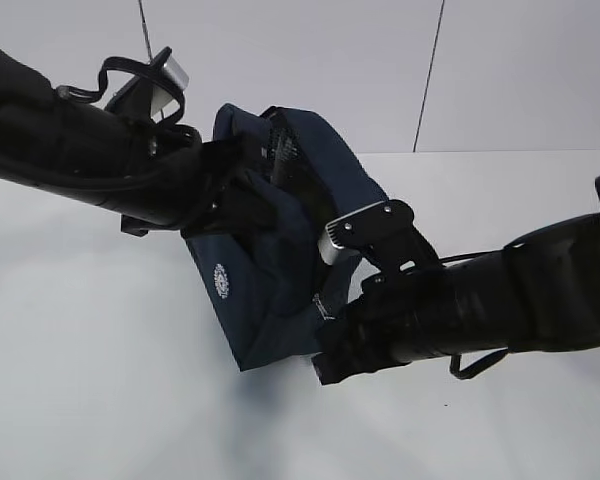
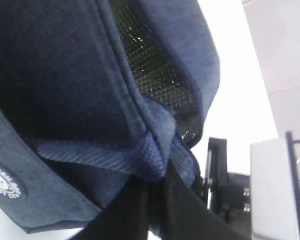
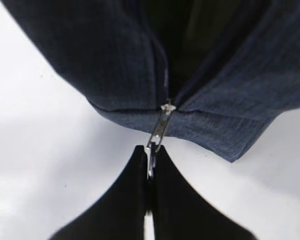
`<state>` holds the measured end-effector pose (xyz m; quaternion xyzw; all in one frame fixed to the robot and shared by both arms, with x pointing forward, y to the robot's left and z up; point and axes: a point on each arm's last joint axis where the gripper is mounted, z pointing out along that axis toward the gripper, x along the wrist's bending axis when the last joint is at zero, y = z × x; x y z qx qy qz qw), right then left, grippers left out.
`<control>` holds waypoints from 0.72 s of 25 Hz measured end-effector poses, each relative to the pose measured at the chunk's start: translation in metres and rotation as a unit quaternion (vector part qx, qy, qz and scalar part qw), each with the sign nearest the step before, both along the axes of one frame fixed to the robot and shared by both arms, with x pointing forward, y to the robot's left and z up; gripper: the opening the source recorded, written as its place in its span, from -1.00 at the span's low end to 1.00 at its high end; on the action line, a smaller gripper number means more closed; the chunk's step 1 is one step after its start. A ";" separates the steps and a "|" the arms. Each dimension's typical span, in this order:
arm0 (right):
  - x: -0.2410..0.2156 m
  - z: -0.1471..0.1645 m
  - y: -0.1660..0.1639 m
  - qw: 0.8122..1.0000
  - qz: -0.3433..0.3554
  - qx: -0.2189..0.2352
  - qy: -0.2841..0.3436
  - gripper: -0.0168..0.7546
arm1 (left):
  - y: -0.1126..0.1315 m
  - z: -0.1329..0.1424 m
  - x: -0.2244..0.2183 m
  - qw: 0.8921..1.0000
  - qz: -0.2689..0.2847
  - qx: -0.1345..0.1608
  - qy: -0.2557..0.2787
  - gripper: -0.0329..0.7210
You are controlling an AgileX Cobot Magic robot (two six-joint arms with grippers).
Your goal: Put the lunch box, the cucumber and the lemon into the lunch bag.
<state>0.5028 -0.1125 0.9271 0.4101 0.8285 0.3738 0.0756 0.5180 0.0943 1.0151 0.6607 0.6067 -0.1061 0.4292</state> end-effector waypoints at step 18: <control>-0.009 0.028 -0.003 0.999 0.014 0.023 -0.036 -0.94 | 0.000 0.000 0.000 1.000 -0.010 0.009 -0.011 -0.92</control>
